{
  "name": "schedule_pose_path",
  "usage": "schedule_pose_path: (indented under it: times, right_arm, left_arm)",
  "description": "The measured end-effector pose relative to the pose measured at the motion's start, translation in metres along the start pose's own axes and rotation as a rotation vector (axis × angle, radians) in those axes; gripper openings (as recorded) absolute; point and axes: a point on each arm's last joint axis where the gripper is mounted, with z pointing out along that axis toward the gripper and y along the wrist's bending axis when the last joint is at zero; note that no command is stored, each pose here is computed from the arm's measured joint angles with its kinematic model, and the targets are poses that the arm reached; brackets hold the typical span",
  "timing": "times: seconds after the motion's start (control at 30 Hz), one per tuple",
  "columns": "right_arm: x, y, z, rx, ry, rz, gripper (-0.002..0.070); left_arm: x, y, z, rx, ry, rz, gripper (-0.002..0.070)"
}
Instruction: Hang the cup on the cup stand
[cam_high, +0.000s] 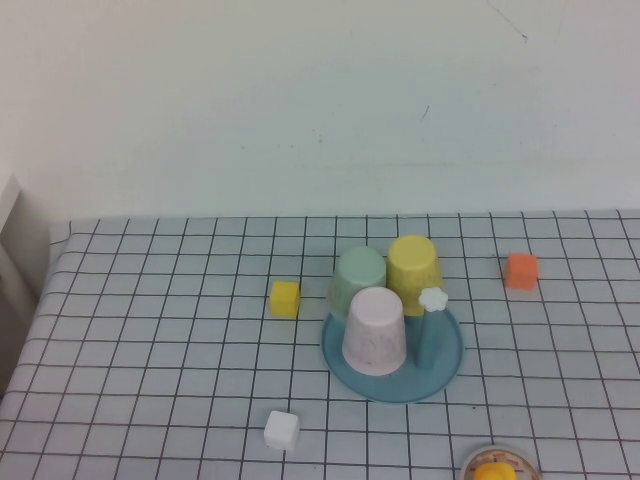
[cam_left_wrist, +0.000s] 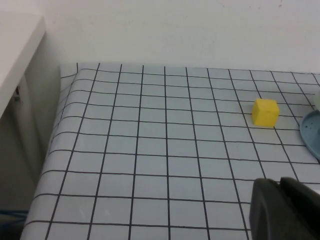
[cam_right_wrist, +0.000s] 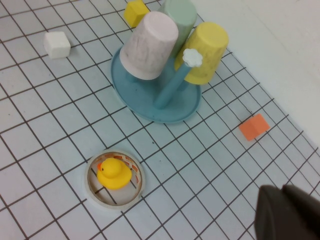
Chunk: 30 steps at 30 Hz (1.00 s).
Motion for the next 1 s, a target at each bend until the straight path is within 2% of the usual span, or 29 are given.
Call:
schedule_pose_path:
  times: [0.2, 0.4, 1.0]
  right_arm:
    - [0.0000, 0.0000, 0.0000, 0.000, 0.000, 0.000, -0.0001]
    - [0.0000, 0.0000, 0.0000, 0.000, 0.000, 0.000, -0.0001]
    - [0.0000, 0.0000, 0.0000, 0.000, 0.000, 0.000, -0.0001]
  left_arm:
    - [-0.0001, 0.0005, 0.0000, -0.006, -0.001, 0.015, 0.0000]
    - [0.0000, 0.0012, 0.0000, -0.013, 0.000, 0.089, 0.0000]
    - [-0.0001, 0.0014, 0.0000, -0.015, 0.000, 0.119, 0.0000]
